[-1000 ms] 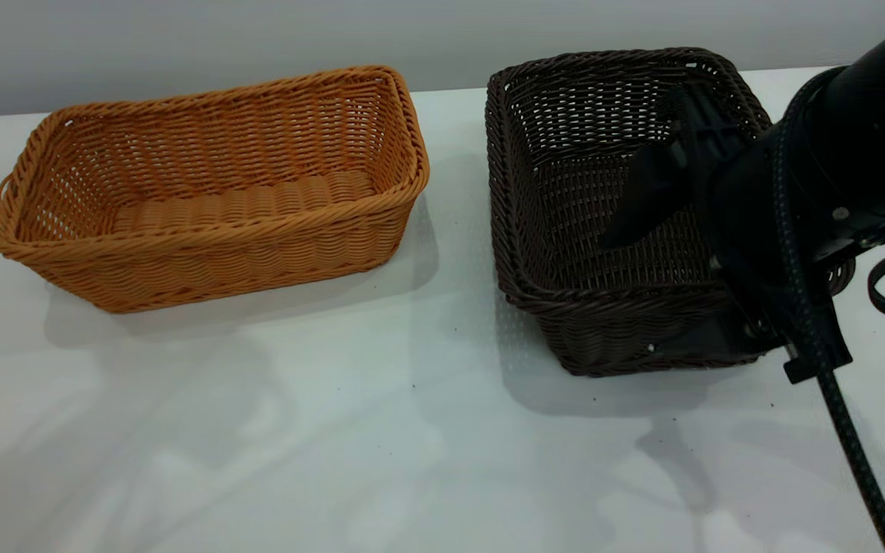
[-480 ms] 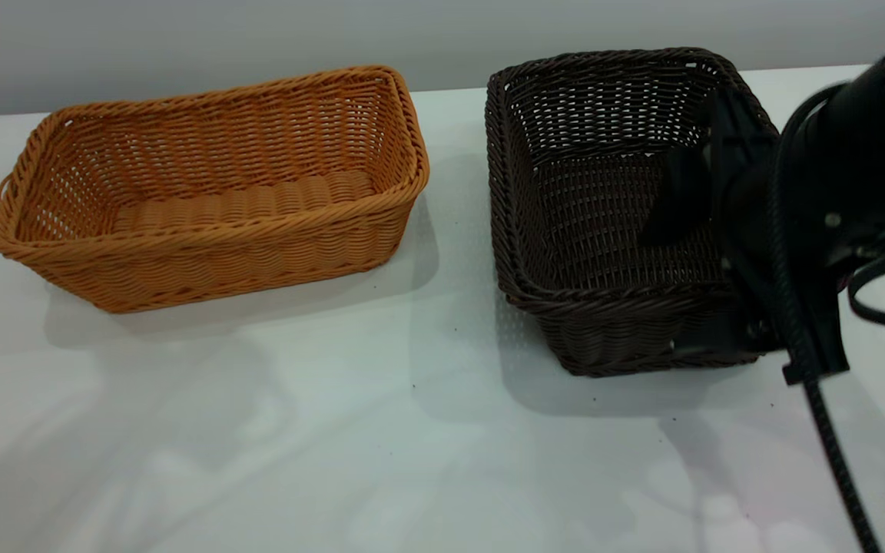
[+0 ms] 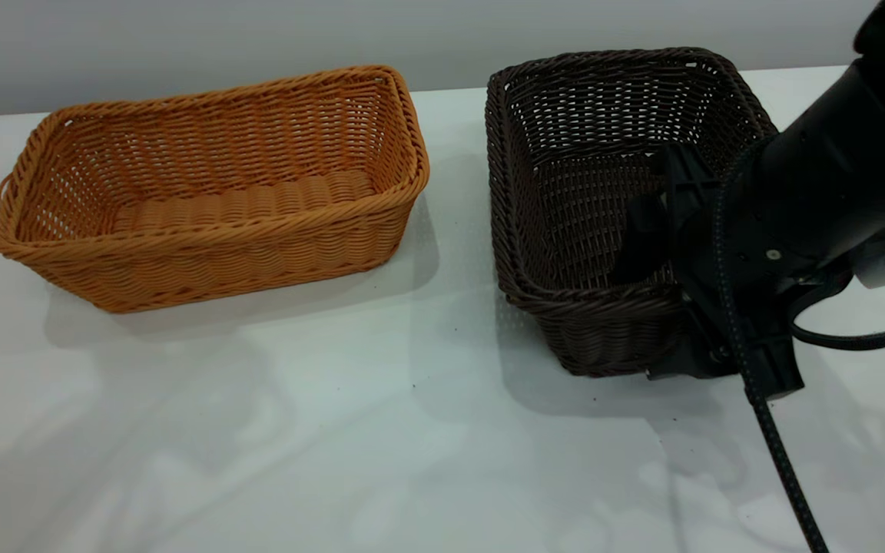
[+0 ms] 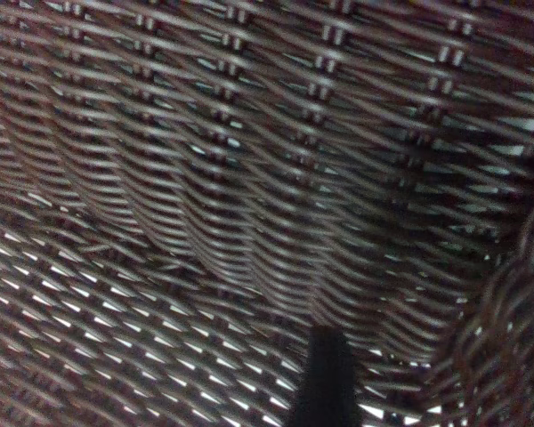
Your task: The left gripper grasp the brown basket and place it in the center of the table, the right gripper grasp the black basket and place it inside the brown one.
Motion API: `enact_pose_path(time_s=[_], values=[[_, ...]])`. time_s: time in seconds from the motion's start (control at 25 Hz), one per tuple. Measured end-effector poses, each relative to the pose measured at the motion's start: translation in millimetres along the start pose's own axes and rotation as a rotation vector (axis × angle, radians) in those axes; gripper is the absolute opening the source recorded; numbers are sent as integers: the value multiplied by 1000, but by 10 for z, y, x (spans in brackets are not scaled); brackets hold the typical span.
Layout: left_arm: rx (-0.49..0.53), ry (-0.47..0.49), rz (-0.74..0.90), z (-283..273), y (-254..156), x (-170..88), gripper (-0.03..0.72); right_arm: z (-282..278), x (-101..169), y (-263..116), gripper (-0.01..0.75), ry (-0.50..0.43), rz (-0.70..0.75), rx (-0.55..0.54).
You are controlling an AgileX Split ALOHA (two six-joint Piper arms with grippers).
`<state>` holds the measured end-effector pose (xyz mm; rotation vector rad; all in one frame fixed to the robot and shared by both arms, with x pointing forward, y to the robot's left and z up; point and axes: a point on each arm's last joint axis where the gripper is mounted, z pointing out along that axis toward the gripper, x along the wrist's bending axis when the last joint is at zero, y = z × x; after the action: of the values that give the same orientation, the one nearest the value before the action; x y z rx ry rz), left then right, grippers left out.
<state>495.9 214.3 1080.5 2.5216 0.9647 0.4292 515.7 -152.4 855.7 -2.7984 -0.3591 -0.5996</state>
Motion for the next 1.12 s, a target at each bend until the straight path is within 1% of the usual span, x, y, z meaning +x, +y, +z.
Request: enact_pose_path(time_s=[0.08,0.16,0.24,0.28,0.44,0.64,0.72,0.92,1.12], values=[[3,0,1,0,-3,0,614,3,-2,2,499,-1,3,-1],[5,1,4,4,-4,2,598,3,4,15,419,3,3,-17],[13,-3,8,35,-3,8,577,3,6,20,300,5,10,-21],[16,-3,7,60,1,15,568,3,6,21,278,5,11,-23],[21,6,10,212,29,66,553,3,7,22,280,6,16,-24],[124,-16,88,556,-13,135,552,-3,10,22,280,8,6,-25],[149,-32,112,716,-25,157,552,-12,25,13,280,13,-5,-19],[241,-106,169,1104,-110,165,552,-12,27,10,280,13,-59,-17],[290,-155,221,1335,-179,159,551,-12,27,9,280,13,-72,-13]])
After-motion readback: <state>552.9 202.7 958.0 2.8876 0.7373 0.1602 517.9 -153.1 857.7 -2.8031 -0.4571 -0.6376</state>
